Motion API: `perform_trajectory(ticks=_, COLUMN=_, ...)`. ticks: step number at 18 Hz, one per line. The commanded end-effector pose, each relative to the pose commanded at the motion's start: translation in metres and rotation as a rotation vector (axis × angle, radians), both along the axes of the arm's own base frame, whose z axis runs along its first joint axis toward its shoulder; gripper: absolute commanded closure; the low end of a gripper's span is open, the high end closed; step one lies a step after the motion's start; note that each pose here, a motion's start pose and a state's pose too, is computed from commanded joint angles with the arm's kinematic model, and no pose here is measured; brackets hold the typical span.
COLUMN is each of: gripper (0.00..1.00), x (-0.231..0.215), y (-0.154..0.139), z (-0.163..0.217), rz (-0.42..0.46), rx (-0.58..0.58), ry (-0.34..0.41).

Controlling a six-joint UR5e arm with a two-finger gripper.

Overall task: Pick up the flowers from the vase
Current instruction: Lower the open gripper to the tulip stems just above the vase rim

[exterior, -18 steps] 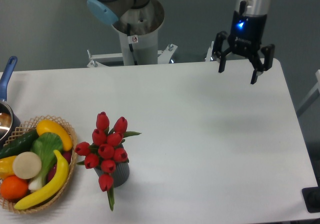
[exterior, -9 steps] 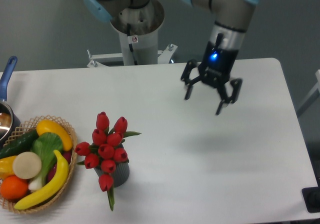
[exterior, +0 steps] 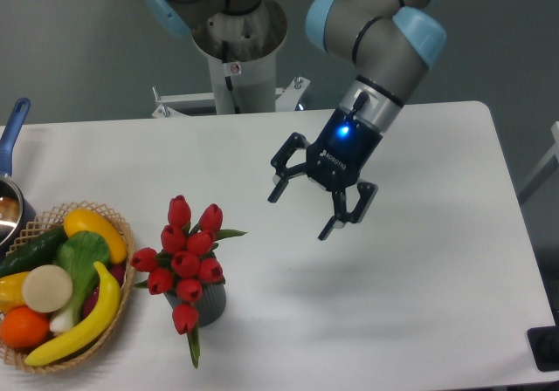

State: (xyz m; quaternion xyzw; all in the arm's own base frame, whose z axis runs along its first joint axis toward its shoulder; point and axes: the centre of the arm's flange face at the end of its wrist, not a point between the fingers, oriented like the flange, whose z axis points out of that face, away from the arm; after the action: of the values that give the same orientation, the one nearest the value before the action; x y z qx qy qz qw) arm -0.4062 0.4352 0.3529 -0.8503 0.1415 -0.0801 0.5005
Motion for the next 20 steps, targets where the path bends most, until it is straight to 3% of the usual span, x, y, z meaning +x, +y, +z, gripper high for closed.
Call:
perform_trajectory(ticks=9, gripper=0.0, x=0.009, y=0.037, z=-0.029, rz=-0.067, rx=0.011, ry=-0.069)
perform_trajectory(ticks=20, gripper=0.0, x=0.04, y=0.069, z=-0.037, rz=-0.143, rx=0.001, ry=-0.07)
